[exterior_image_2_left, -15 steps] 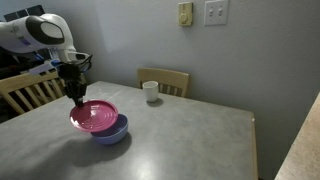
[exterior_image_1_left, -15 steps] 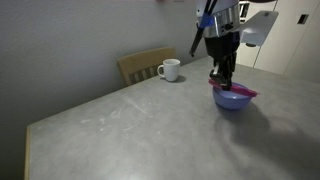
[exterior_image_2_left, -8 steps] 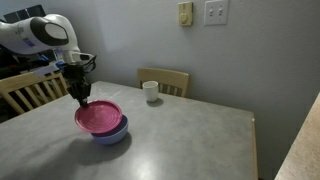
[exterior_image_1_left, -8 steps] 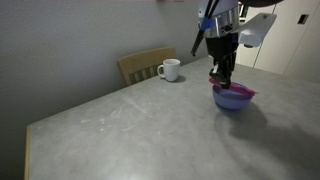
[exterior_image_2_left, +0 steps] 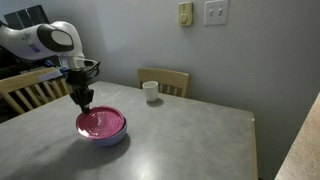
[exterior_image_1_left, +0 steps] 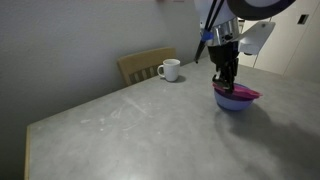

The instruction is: Place the pink plate on top of the blue bowl

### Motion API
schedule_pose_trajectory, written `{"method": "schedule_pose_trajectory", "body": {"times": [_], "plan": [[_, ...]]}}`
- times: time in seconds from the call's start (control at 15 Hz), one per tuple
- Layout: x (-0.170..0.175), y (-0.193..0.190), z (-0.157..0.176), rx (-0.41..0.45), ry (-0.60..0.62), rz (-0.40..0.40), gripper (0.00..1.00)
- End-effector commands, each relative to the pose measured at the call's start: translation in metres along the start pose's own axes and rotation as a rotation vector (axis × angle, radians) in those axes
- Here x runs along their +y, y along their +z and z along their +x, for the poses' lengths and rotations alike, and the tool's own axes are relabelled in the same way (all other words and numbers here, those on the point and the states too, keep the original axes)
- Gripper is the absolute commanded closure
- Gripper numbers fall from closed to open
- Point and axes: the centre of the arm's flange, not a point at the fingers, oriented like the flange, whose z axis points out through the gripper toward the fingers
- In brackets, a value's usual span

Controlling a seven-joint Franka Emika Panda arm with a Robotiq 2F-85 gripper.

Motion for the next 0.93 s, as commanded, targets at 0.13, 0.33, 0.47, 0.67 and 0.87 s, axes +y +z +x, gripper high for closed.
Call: {"method": "schedule_pose_trajectory", "body": {"times": [0.13, 0.33, 0.47, 0.67, 0.87], "plan": [[0.006, 0.007, 0.007, -0.051, -0.001, -0.036, 0.97], [0.006, 0.005, 0.011, -0.076, -0.001, -0.049, 0.97], [0.006, 0.002, 0.016, -0.094, -0.004, -0.057, 0.97], [0.001, -0.005, 0.026, -0.126, -0.004, -0.083, 0.97], [0.002, -0.017, 0.027, -0.170, 0.001, -0.127, 0.97]]}}
